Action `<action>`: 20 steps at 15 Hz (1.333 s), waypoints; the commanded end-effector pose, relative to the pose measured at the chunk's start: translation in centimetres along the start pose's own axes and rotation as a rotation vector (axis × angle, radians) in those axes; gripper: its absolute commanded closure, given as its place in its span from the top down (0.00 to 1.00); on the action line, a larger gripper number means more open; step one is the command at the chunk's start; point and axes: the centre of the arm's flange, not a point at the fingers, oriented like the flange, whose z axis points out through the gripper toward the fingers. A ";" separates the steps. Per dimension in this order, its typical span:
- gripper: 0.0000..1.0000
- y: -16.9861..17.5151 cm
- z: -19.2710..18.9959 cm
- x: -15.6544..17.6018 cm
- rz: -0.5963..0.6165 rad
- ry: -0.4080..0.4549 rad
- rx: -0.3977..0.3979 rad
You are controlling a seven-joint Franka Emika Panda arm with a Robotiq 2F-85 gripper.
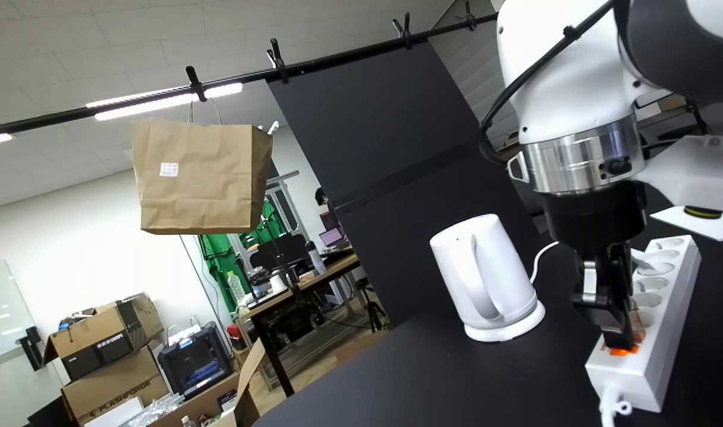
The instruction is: Turn off the switch on the adapter
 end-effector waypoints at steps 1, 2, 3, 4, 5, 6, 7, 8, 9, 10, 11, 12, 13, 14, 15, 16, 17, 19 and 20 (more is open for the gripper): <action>0.00 -0.7 0.5 0.5 0.027 0.031 -0.017; 0.00 -0.8 0.6 0.5 0.024 0.030 -0.018; 0.00 -0.9 0.7 0.4 0.022 0.028 -0.019; 0.00 -0.9 0.9 0.4 0.020 0.026 -0.021; 0.00 -0.9 1.0 0.5 0.019 0.022 -0.018; 0.00 -0.8 1.1 0.5 0.019 0.017 -0.014; 0.00 -0.6 1.3 0.5 0.020 0.013 -0.011; 0.00 -0.4 1.5 0.6 0.020 0.008 -0.008; 0.00 -0.2 1.7 0.7 0.019 0.001 -0.001; 0.00 -0.1 2.0 0.9 0.018 -0.004 0.005; 0.00 0.1 2.4 1.1 0.021 -0.012 0.013; 0.00 0.4 2.6 1.4 0.023 -0.020 0.025; 0.00 0.6 2.8 1.6 0.025 -0.029 0.035; 0.00 1.0 3.0 2.1 0.025 -0.040 0.046; 0.00 1.4 3.2 2.4 0.025 -0.053 0.059; 0.00 1.8 3.4 2.9 0.024 -0.069 0.073; 0.00 2.2 3.7 3.4 0.022 -0.087 0.085; 0.00 3.5 3.7 4.3 0.020 -0.122 0.103; 0.00 4.2 3.7 4.7 0.017 -0.137 0.110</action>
